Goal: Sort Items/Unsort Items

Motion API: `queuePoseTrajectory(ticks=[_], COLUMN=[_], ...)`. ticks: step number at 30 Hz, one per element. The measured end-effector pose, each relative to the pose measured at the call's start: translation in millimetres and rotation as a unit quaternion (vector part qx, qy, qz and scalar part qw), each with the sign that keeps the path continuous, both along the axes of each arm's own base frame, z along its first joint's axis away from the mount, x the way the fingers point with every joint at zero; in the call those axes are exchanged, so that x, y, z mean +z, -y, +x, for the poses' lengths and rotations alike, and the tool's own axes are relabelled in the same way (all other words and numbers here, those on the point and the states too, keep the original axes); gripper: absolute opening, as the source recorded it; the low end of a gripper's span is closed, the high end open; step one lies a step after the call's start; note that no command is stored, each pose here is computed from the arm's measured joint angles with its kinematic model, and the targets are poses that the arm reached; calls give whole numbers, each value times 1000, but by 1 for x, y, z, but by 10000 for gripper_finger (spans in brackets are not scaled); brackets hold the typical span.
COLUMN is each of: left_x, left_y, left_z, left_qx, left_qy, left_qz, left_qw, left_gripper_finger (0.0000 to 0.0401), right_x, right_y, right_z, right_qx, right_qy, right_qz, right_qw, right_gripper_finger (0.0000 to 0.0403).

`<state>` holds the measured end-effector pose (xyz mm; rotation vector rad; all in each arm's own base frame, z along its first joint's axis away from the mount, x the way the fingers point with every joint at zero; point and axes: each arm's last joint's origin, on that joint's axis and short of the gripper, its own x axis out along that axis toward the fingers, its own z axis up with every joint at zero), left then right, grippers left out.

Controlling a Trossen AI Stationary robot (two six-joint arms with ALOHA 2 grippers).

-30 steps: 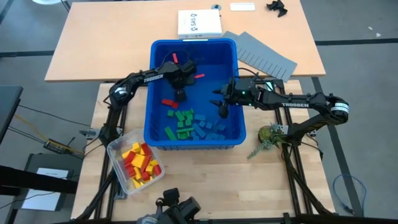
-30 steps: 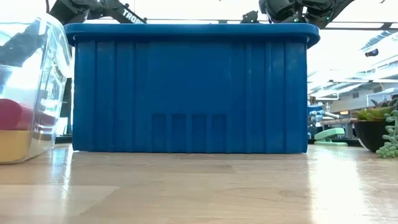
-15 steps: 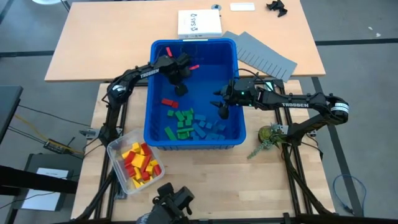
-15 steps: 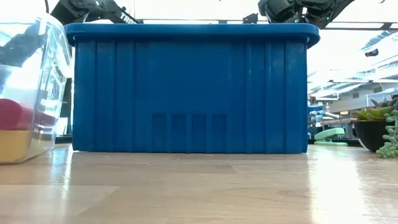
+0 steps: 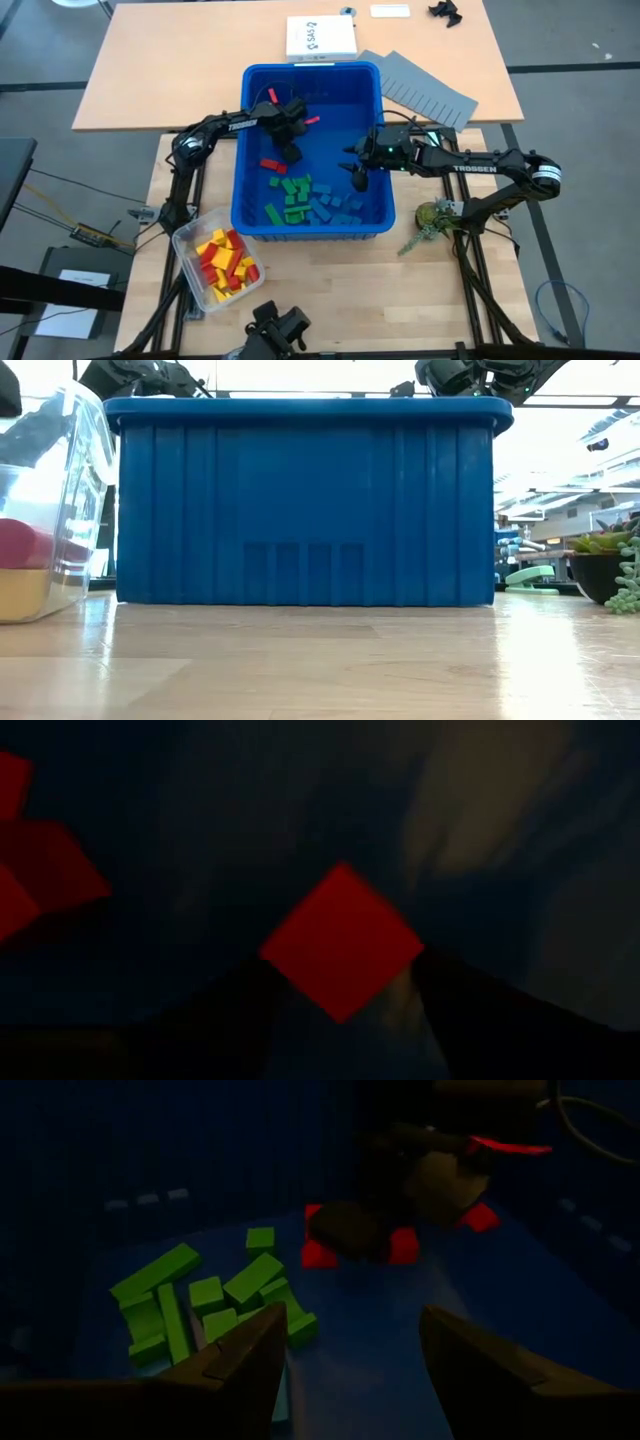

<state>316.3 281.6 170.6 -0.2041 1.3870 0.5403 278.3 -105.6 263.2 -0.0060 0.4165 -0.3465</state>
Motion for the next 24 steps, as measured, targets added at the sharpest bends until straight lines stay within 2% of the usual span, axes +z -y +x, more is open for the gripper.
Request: queuePoseTrajectory(ticks=[5,12,16,21,24], left_x=[-2,-2,10,50,59], left_y=[1,0,4,19,22], left_z=[1,7,9,14,13], left_qx=[-2,-2,-9,-25,-25], left_qy=[8,25,28,76,85], left_qz=[3,18,33,74,81], left_qw=[1000,1000,999,994,993], left_gripper_finger=[209,82,15,18,23], right_x=[0,0,0,-1,-1], right_y=[0,0,0,0,0], right_z=[0,0,0,0,0], right_qx=[0,2,2,2,2], right_qy=[0,-2,-3,-5,-5], right_qz=[-1,-3,-3,-2,-2], right_qw=[1000,1000,1000,1000,1000], right_gripper_finger=[229,229,229,229,229])
